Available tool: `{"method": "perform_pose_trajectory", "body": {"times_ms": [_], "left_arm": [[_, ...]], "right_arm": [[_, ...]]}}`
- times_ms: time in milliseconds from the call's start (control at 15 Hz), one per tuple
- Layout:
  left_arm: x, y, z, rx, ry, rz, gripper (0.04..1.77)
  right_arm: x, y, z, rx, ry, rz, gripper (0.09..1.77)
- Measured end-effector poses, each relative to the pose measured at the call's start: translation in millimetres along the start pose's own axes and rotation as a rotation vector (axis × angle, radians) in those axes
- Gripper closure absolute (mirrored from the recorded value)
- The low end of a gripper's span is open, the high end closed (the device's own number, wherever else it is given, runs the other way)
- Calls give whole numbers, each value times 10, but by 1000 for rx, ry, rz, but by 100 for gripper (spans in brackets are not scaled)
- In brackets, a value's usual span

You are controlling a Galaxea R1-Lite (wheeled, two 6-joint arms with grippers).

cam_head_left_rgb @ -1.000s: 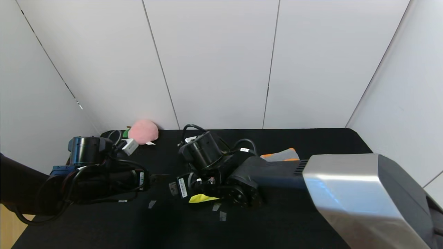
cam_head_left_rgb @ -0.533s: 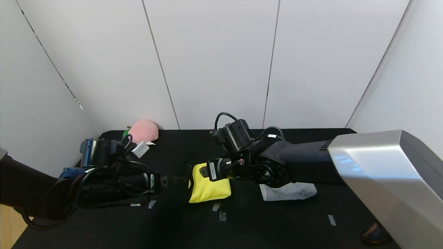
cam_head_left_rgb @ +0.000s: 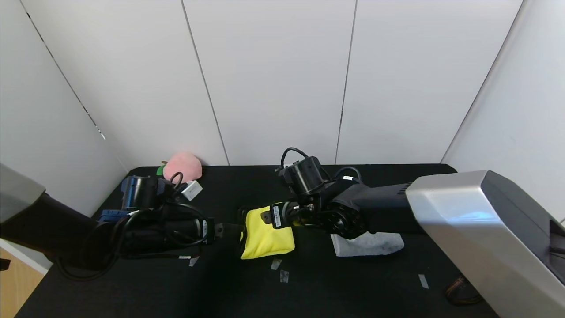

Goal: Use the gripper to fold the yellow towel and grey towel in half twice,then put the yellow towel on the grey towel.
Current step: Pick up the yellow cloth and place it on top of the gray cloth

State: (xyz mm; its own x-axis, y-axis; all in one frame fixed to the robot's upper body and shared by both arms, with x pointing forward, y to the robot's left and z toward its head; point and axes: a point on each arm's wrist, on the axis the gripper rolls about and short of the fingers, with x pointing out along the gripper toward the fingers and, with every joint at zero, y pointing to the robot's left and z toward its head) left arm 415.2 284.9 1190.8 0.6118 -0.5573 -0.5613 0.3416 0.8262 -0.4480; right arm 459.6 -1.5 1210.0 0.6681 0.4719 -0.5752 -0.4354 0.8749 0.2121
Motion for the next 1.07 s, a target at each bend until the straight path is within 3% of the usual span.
{"method": "perform_pose_trajectory", "body": {"times_ms": [467,1067], "left_arm": [[328,12,34,17,33,-23,9],[503,111,-84,-3,83,-18,9]], "right_arm": [[192,-44,-145,0,31,-13,16],[317,-67,-226,0,48,-19,16]]}}
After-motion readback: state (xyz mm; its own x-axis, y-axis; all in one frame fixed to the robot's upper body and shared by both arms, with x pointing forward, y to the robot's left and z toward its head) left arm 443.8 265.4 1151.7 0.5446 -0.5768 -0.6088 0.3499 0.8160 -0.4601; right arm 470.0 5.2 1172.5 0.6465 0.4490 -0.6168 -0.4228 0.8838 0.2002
